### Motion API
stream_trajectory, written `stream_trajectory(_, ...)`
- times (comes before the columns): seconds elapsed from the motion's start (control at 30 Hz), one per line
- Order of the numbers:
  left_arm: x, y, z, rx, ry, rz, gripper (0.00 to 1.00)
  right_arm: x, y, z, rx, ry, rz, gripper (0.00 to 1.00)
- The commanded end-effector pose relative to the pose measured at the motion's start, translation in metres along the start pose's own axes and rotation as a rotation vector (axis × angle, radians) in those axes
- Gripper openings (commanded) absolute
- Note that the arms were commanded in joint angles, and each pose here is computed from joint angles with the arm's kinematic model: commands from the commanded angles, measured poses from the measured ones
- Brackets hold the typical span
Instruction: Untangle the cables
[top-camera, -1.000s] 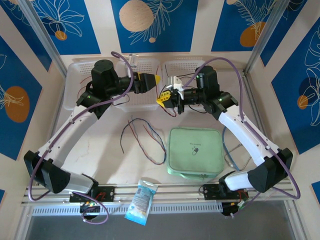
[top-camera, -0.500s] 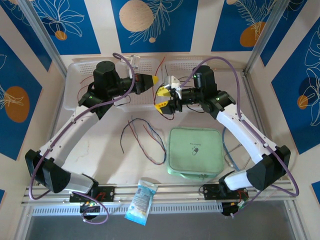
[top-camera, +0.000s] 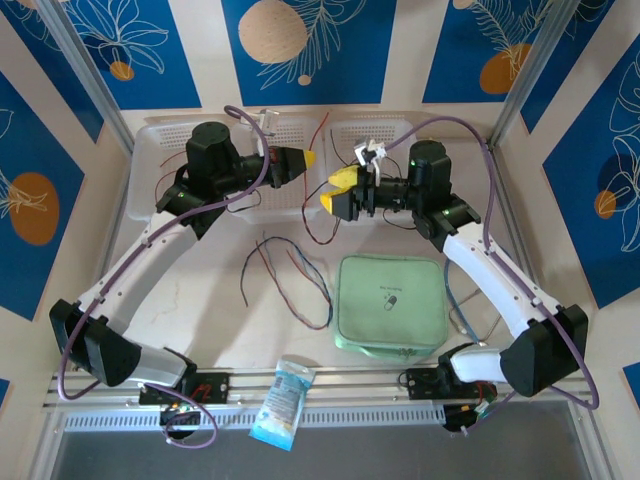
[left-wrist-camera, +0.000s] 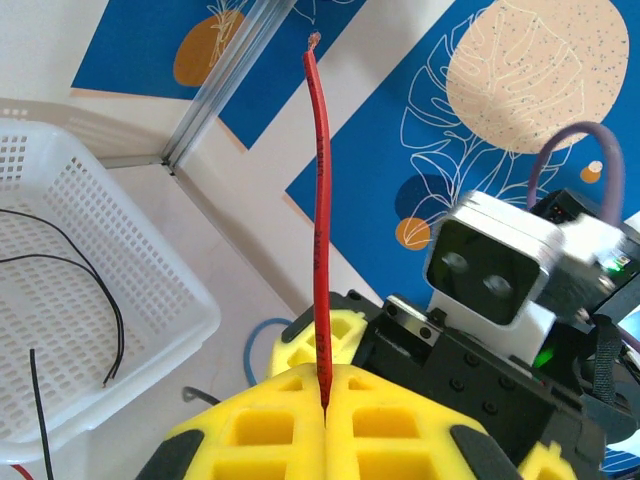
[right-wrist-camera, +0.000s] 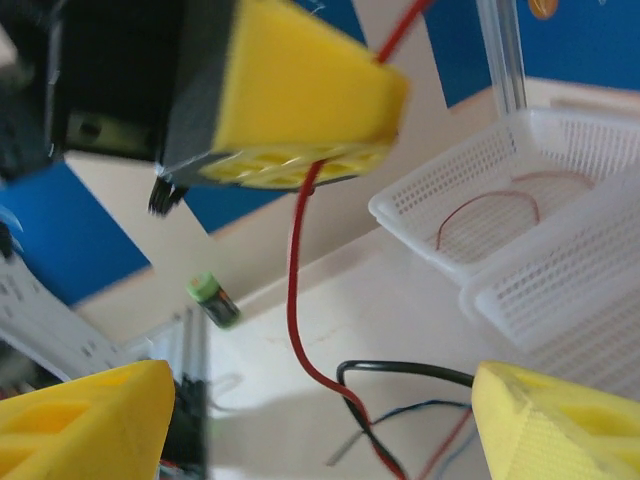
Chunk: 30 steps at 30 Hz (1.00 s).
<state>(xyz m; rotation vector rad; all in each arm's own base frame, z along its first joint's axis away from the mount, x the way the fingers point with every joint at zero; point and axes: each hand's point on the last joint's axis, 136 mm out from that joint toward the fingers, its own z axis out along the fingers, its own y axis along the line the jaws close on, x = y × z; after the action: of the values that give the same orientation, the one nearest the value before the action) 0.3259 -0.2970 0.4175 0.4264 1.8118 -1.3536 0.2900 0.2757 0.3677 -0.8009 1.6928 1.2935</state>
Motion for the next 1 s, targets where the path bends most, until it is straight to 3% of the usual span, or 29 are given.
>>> stream_trajectory(0.0,-0.012,-0.011,-0.009,0.008,-0.038,0.057,0.00,-0.001,-0.020,-0.003,0.070,-0.039,0.379,0.78)
stream_trajectory(0.17,-0.011,-0.011,-0.008,0.002,-0.028,0.063,0.00,0.006,-0.025,-0.007,0.127,-0.082,0.681,0.77)
stream_trajectory(0.57,-0.006,-0.006,-0.010,-0.013,-0.017,0.060,0.00,0.035,-0.049,-0.059,0.466,-0.365,1.173,0.82)
stream_trajectory(0.73,-0.005,-0.005,-0.010,-0.019,-0.018,0.063,0.00,0.082,-0.045,-0.052,0.433,-0.397,1.613,0.82)
stream_trajectory(0.8,-0.004,-0.005,-0.011,-0.019,-0.013,0.064,0.00,0.088,-0.039,-0.047,0.391,-0.449,1.686,0.82)
stream_trajectory(0.97,-0.001,-0.004,-0.012,-0.026,-0.002,0.066,0.00,0.079,-0.031,-0.055,0.390,-0.556,1.678,0.82)
